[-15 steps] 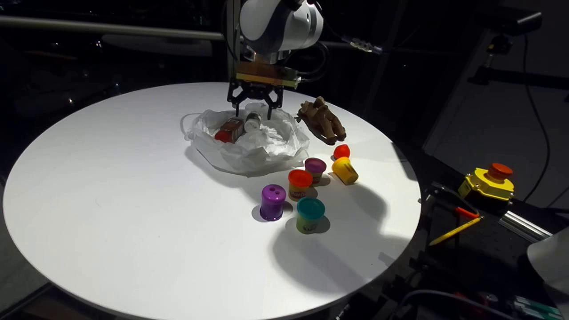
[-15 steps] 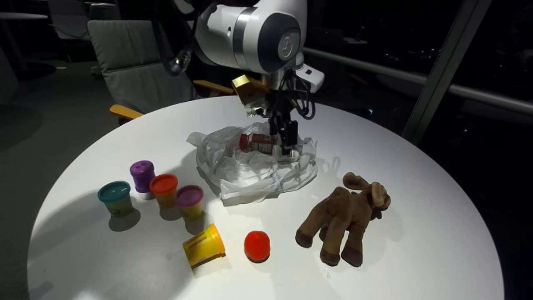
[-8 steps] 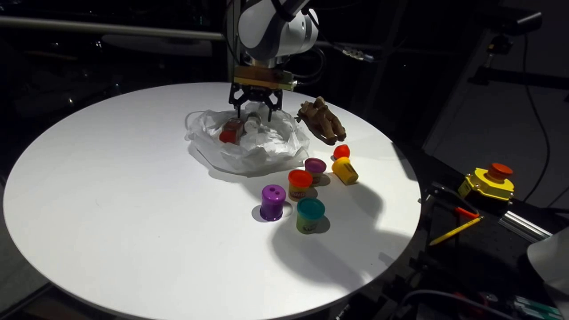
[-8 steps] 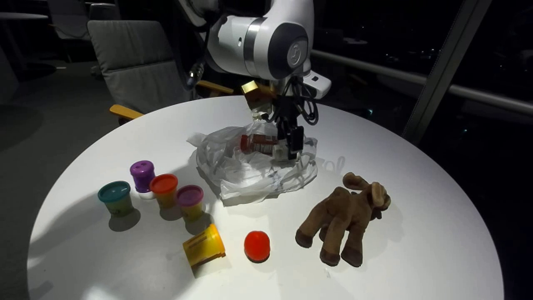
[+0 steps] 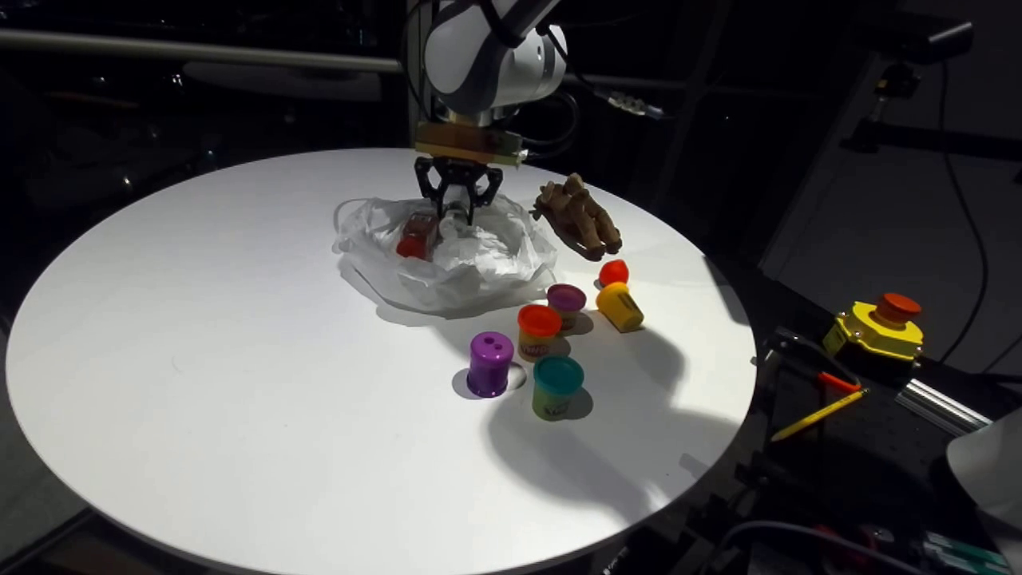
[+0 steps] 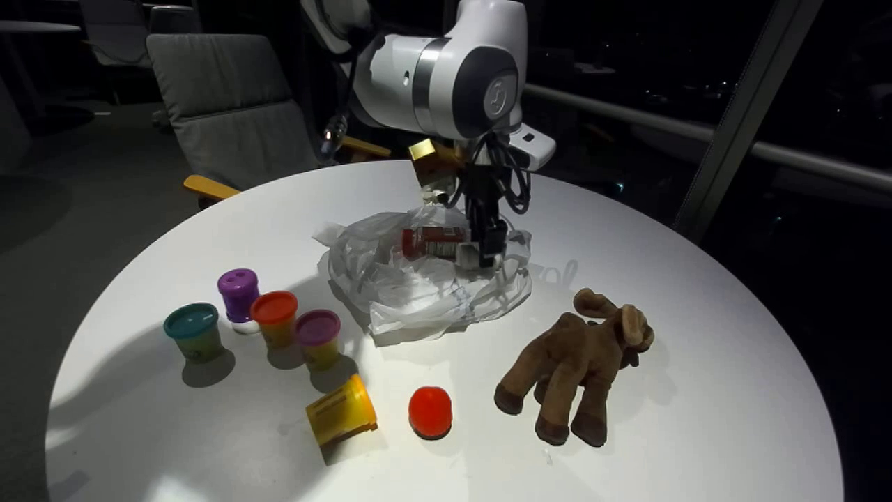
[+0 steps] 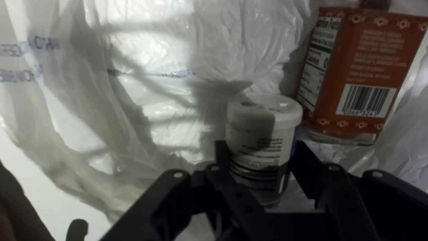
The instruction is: Pick up all the objects from the plastic and put them on the table
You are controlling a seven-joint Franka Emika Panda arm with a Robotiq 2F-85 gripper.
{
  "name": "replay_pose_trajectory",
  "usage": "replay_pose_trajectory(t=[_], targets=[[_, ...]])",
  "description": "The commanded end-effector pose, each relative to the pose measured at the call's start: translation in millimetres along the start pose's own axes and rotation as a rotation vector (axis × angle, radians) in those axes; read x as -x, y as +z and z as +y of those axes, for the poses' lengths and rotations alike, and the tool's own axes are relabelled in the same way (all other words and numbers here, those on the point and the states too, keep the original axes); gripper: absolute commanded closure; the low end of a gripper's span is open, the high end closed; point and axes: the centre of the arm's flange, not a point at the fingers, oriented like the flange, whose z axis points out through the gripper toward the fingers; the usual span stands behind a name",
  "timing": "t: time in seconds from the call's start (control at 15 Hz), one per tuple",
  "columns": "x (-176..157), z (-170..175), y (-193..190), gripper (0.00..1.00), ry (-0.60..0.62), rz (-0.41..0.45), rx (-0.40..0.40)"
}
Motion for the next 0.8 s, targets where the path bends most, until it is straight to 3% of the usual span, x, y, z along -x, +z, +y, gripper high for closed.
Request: replay_pose_trajectory(t=[0.0, 0.2, 0.4, 0.67, 0.73], targets=[[-4.6, -0.3, -14.9, 0.74, 0.046, 0.0, -0.017], [6.0, 12.8, -62.9, 0.74, 0.061, 0.033, -0.084], [24.5, 25.0, -113.5, 0.74, -0.009, 0.058, -0.136], [73.0, 52.4, -148.1, 0.74, -0.228, -0.029, -0.126], [87.1, 63.0, -147.5, 0.74, -0.263, -0.083, -0.143]])
